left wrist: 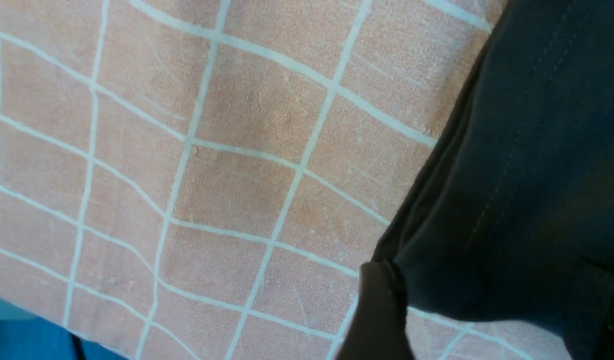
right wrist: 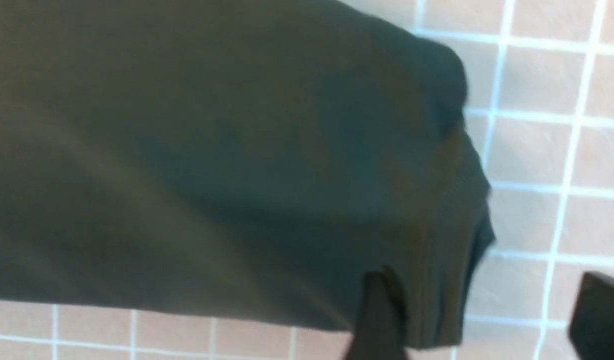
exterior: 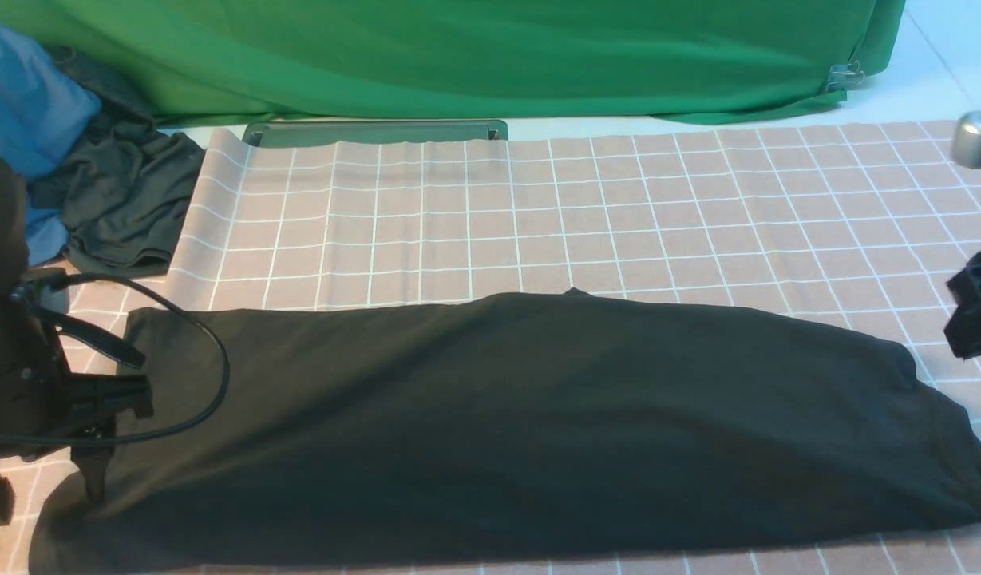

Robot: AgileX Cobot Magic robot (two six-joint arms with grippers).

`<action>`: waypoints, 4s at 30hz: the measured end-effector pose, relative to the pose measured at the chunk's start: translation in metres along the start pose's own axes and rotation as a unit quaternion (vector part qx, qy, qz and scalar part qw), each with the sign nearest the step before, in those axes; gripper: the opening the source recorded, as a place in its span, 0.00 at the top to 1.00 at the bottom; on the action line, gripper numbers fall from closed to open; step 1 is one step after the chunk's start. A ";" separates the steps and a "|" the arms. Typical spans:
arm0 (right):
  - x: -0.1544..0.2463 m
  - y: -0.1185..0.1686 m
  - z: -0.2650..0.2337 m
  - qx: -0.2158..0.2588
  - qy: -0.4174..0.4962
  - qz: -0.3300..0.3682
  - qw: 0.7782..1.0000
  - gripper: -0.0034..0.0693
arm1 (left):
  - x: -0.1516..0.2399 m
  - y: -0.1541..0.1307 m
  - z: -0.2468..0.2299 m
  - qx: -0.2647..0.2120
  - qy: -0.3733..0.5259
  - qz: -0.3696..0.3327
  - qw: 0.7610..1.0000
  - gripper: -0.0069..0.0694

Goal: Fold a long-sleeved shirt over a pink coffee tablecloth.

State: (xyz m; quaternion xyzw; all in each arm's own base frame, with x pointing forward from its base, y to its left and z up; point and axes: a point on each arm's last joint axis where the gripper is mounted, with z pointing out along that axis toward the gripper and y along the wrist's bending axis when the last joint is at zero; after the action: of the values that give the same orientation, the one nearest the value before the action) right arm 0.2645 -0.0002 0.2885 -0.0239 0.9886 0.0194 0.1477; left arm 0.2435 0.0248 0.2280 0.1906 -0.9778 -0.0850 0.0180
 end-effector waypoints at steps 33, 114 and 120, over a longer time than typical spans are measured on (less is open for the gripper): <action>-0.004 -0.036 0.139 -0.002 0.192 0.036 0.981 0.79 | 0.172 0.050 -0.064 0.235 -0.309 -0.028 0.921 0.89; -0.064 0.265 -0.053 -0.187 -0.070 -0.287 0.937 0.90 | 0.109 -0.012 -0.050 0.385 -0.174 0.020 0.906 0.89; -0.027 0.246 0.014 -0.141 0.026 -0.288 0.947 0.90 | 0.072 -0.038 -0.023 0.352 -0.136 0.031 0.926 0.89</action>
State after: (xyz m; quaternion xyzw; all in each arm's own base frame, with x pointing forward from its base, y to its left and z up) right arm 0.2809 0.2467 0.2906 -0.3283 0.9304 0.1148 0.1159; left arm 0.1924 -0.0405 0.2441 0.1410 -0.9433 0.2403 -0.1806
